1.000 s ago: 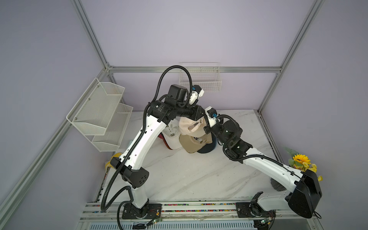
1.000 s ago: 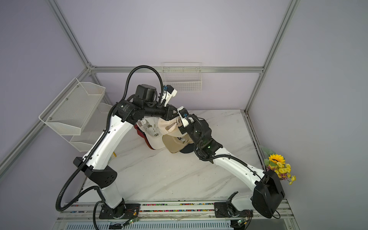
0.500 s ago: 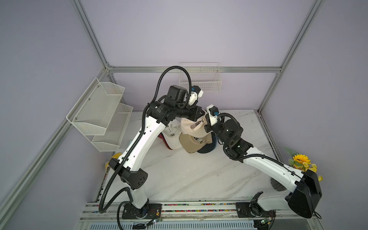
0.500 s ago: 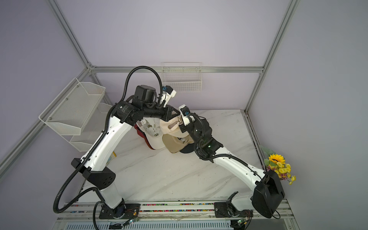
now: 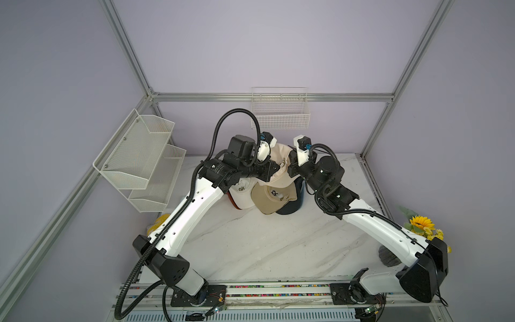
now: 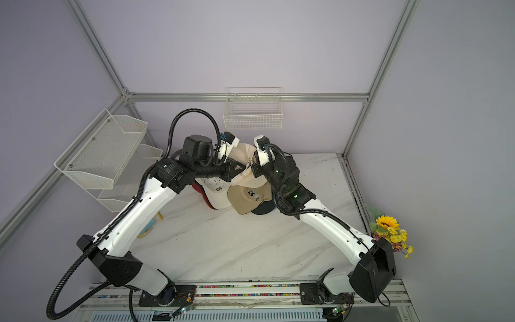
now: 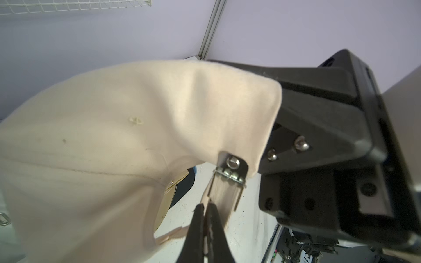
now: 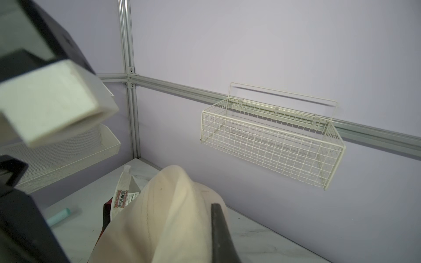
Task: Open the adjustable buckle of the baseball cap
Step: Open the adjustable buckle on the baseball cap, then pull the adjustable strap on the baseball cap.
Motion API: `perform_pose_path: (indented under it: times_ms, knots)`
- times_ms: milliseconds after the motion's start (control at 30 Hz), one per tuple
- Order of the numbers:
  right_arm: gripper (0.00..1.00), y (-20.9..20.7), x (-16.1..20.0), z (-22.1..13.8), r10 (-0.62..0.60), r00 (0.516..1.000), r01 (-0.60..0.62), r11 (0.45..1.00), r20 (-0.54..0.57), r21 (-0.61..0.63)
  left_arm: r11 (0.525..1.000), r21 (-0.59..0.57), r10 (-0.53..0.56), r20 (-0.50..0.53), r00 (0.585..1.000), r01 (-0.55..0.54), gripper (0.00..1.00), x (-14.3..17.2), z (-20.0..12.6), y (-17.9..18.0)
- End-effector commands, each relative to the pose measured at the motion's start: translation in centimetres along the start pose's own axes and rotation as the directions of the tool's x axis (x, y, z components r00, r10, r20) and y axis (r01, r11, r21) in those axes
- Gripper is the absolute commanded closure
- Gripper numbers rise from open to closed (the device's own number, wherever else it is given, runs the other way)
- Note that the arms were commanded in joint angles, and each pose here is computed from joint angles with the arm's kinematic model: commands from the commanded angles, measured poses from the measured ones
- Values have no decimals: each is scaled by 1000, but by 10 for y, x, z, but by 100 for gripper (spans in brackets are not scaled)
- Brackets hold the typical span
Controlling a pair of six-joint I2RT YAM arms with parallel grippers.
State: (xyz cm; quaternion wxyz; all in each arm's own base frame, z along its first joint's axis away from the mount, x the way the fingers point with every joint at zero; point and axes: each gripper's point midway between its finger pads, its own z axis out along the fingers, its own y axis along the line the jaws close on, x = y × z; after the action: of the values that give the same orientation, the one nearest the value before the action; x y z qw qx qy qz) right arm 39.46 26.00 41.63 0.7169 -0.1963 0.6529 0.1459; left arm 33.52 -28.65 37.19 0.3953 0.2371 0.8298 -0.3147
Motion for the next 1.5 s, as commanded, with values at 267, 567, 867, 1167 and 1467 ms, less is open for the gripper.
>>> perform_pose_path:
  times_ms: [267, 567, 867, 1167, 1467]
  knots:
    - [100, -19, -57, 2, 111, 985, -115, 993, 136, 21, 991, -137, -6, -32, 999, 2, 100, 31, -2, 27]
    - [100, -27, -74, 5, 250, 953, -249, 968, 171, -23, 995, -89, -59, -94, 994, 50, 100, 56, 31, 27]
    - [100, -16, -66, 14, 284, 951, -276, 958, 121, -79, 964, -237, 163, 167, 972, -121, 8, -2, -32, 21]
    - [100, -6, -62, 18, 296, 953, -287, 951, 67, -118, 915, -358, 327, 382, 865, -187, 0, -37, -85, 7]
    - [100, -2, -67, 21, 346, 937, -336, 931, 44, -145, 877, -345, 448, 342, 826, -333, 4, -44, -59, -19]
